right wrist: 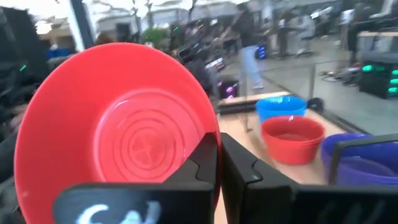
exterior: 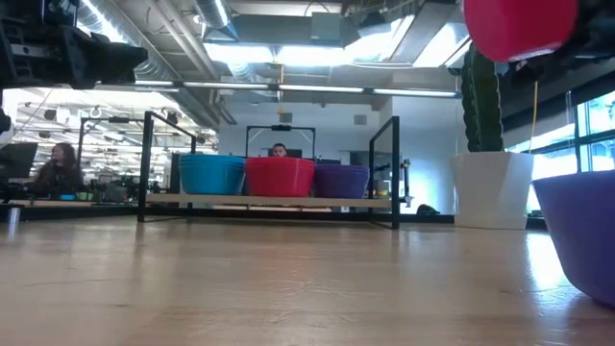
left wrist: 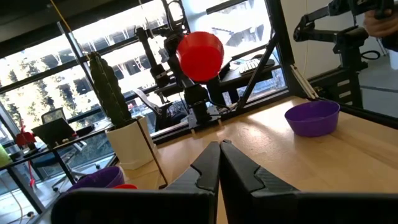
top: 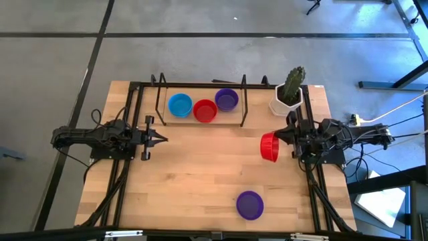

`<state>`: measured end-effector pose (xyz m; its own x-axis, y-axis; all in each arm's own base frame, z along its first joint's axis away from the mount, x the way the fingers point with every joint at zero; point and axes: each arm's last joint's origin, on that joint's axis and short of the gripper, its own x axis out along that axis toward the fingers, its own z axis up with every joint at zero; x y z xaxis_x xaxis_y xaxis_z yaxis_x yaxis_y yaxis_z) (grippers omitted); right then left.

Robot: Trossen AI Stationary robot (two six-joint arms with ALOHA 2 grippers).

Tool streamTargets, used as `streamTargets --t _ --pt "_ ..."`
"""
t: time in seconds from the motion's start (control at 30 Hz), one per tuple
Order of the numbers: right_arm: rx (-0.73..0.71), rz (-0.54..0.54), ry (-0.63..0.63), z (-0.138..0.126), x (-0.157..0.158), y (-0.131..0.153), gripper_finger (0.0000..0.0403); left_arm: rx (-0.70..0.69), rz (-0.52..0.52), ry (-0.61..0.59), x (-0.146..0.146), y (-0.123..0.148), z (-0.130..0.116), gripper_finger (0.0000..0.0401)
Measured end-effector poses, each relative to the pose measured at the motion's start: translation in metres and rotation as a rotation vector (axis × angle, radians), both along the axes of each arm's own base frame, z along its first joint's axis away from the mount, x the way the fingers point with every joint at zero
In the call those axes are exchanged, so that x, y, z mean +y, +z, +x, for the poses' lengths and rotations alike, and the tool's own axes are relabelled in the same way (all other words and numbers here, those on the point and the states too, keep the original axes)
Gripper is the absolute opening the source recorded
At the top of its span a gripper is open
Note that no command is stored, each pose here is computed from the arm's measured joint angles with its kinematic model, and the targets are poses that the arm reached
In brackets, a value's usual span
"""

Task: Pick & Place Mini bowls
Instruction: Stack the red bowl on top of the red bowls on the shelf

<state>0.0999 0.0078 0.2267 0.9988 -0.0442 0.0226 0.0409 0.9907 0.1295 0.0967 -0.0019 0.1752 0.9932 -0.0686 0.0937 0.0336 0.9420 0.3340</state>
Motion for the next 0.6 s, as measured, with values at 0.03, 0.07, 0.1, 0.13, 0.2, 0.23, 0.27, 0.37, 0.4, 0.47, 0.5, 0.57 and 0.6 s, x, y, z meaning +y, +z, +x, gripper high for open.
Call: streamTargets --t 0.03,0.07,0.1,0.13,0.2,0.23,0.27,0.37,0.4,0.47,0.5,0.57,0.6 --pt "-0.015 0.011 -0.034 0.002 -0.001 0.002 0.0006 0.0 0.0 0.0 0.0 0.0 0.0 0.0006" --pt "-0.034 0.017 -0.065 0.004 -0.002 0.004 0.0005 0.0 0.002 0.0 0.0 0.0 0.0 0.0005" --pt "-0.034 -0.001 -0.077 0.008 -0.002 0.006 0.0004 0.0 0.008 0.001 0.0 0.0 0.0 0.0005" --pt "-0.015 -0.025 -0.08 0.013 -0.001 0.008 0.0004 -0.001 0.012 0.001 0.0 0.0 0.0 0.0004" --pt "0.03 -0.056 -0.093 0.024 -0.002 0.015 0.0004 -0.001 0.016 0.001 0.0 0.0 0.0 0.0003" --pt "0.055 -0.063 -0.101 0.031 -0.002 0.02 0.0004 -0.001 0.016 0.002 0.0 0.0 0.0 0.0002" --pt "0.075 -0.071 -0.112 0.039 -0.003 0.027 0.0003 -0.001 0.016 0.002 0.0 0.0 0.0 0.0002" --pt "0.137 -0.106 -0.152 0.067 -0.009 0.055 0.0003 -0.008 0.017 0.002 0.0 0.001 0.0 0.0004" --pt "0.164 -0.117 -0.158 0.078 -0.012 0.066 0.0003 -0.011 0.017 0.002 0.0 0.001 0.0 0.0005" --pt "0.238 -0.139 -0.18 0.103 -0.02 0.087 0.0003 -0.01 0.016 0.002 0.0 0.001 0.0 0.0007" --pt "0.286 -0.151 -0.195 0.116 -0.024 0.096 0.0002 -0.01 0.016 0.002 0.0 0.001 0.0 0.0008" --pt "0.371 -0.17 -0.229 0.144 -0.036 0.116 0.0002 -0.01 0.016 0.002 0.0 0.001 0.0 0.0007" --pt "0.424 -0.179 -0.246 0.159 -0.044 0.124 0.0002 -0.01 0.016 0.002 0.0 0.001 0.0 0.0006"
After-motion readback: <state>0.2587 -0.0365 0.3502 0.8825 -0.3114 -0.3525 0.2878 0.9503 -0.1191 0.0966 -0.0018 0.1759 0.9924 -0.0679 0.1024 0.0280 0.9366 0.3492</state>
